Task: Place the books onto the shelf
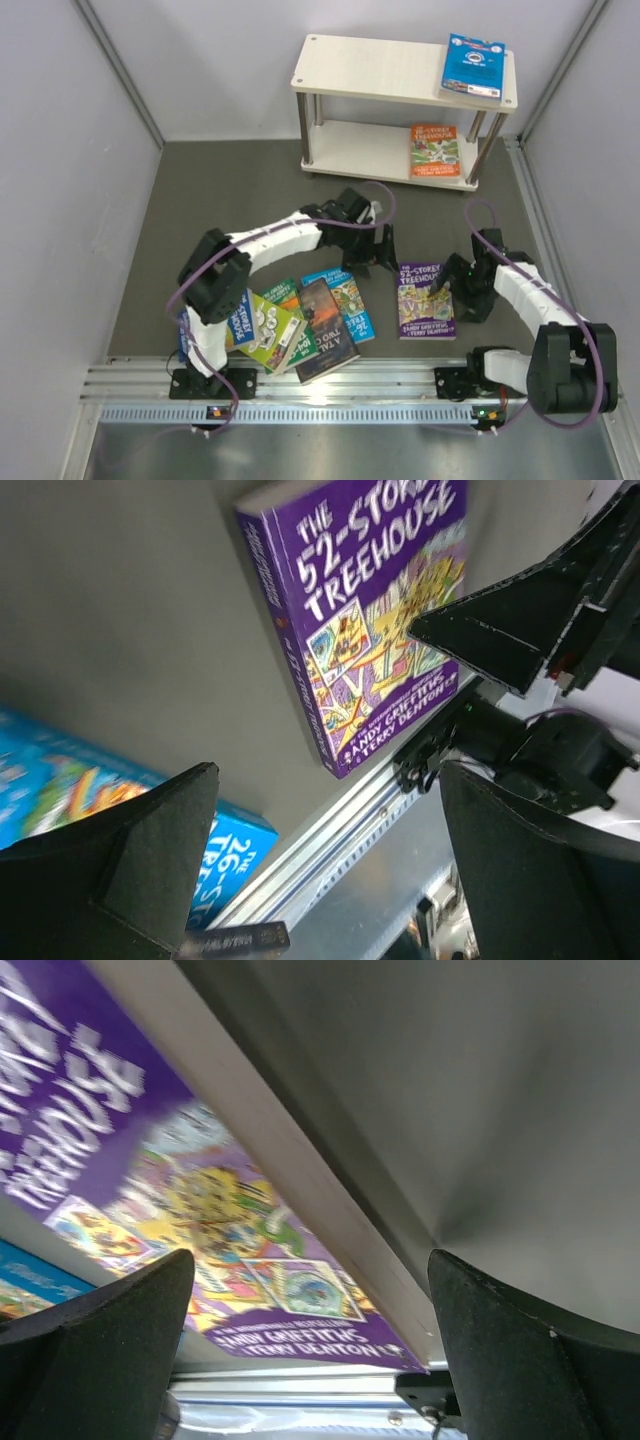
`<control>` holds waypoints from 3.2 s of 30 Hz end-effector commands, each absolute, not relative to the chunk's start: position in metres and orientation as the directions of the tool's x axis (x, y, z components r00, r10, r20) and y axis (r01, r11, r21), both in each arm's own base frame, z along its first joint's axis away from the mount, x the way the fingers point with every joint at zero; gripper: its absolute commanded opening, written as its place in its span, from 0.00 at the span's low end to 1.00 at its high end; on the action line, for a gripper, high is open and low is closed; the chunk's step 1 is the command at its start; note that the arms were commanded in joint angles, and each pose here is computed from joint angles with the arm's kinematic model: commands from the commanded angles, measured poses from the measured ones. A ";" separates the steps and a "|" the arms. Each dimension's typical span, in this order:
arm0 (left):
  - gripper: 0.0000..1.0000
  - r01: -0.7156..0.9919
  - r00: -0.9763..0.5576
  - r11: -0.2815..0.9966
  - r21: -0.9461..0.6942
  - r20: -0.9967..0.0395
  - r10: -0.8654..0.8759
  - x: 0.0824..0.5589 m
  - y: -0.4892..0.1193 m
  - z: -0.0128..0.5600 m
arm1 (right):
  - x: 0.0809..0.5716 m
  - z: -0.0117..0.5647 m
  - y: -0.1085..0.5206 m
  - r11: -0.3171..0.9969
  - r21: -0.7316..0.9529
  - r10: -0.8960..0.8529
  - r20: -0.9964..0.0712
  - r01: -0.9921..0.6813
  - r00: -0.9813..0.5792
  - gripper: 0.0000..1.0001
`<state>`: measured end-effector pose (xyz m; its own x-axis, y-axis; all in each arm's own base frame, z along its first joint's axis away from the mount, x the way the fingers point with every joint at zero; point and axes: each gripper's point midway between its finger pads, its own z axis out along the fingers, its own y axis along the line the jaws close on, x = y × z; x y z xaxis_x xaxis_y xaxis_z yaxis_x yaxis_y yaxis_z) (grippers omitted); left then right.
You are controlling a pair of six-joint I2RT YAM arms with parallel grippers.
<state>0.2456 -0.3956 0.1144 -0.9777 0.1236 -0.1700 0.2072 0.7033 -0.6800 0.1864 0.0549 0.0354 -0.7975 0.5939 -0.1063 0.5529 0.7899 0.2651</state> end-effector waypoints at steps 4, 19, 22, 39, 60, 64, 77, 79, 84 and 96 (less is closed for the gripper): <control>0.97 0.192 -0.977 0.674 -0.713 -0.073 0.201 0.213 -0.435 0.081 | 0.166 0.032 0.059 0.819 0.243 0.554 -0.098 0.520 -0.827 1.00; 0.96 -0.028 -0.968 0.456 -0.890 0.138 0.209 0.144 -0.458 0.051 | 0.193 0.045 0.110 0.758 0.547 0.546 -0.234 0.355 -0.805 0.43; 0.95 -0.047 -0.971 0.428 -0.902 0.142 0.193 0.145 -0.459 0.057 | 0.198 0.059 0.112 0.747 0.579 0.553 -0.269 0.326 -0.789 0.14; 0.94 -0.078 -0.997 0.348 -0.934 0.073 -0.027 0.188 -0.406 0.115 | 0.211 0.179 0.148 0.583 0.790 0.579 -0.245 0.186 -0.777 0.00; 0.00 0.137 -0.974 0.381 -0.914 -0.194 -0.114 0.227 -0.397 0.223 | 0.200 0.175 0.158 0.468 0.864 0.617 -0.167 0.188 -0.769 1.00; 0.00 0.165 -0.963 0.364 -0.917 -0.229 -0.140 0.238 -0.387 0.261 | 0.200 0.171 0.158 0.455 0.867 0.631 -0.154 0.202 -0.761 1.00; 0.00 0.070 -0.959 0.032 -0.997 -0.076 -0.274 0.255 -0.370 0.346 | 0.226 0.249 0.167 0.030 1.000 0.769 -0.020 0.004 -0.639 1.00; 0.00 0.049 -0.958 -0.026 -0.998 -0.040 -0.284 0.256 -0.370 0.355 | 0.228 0.255 0.165 -0.011 1.000 0.784 0.009 0.002 -0.620 1.00; 0.00 0.051 -0.950 -0.074 -0.996 -0.025 -0.310 0.264 -0.370 0.368 | 0.233 0.275 0.166 -0.100 0.995 0.801 0.065 -0.025 -0.595 1.00; 0.00 0.059 -0.934 -0.102 -0.993 -0.018 -0.357 0.271 -0.372 0.375 | 0.239 0.293 0.194 -0.111 0.993 0.786 0.070 -0.029 -0.615 1.00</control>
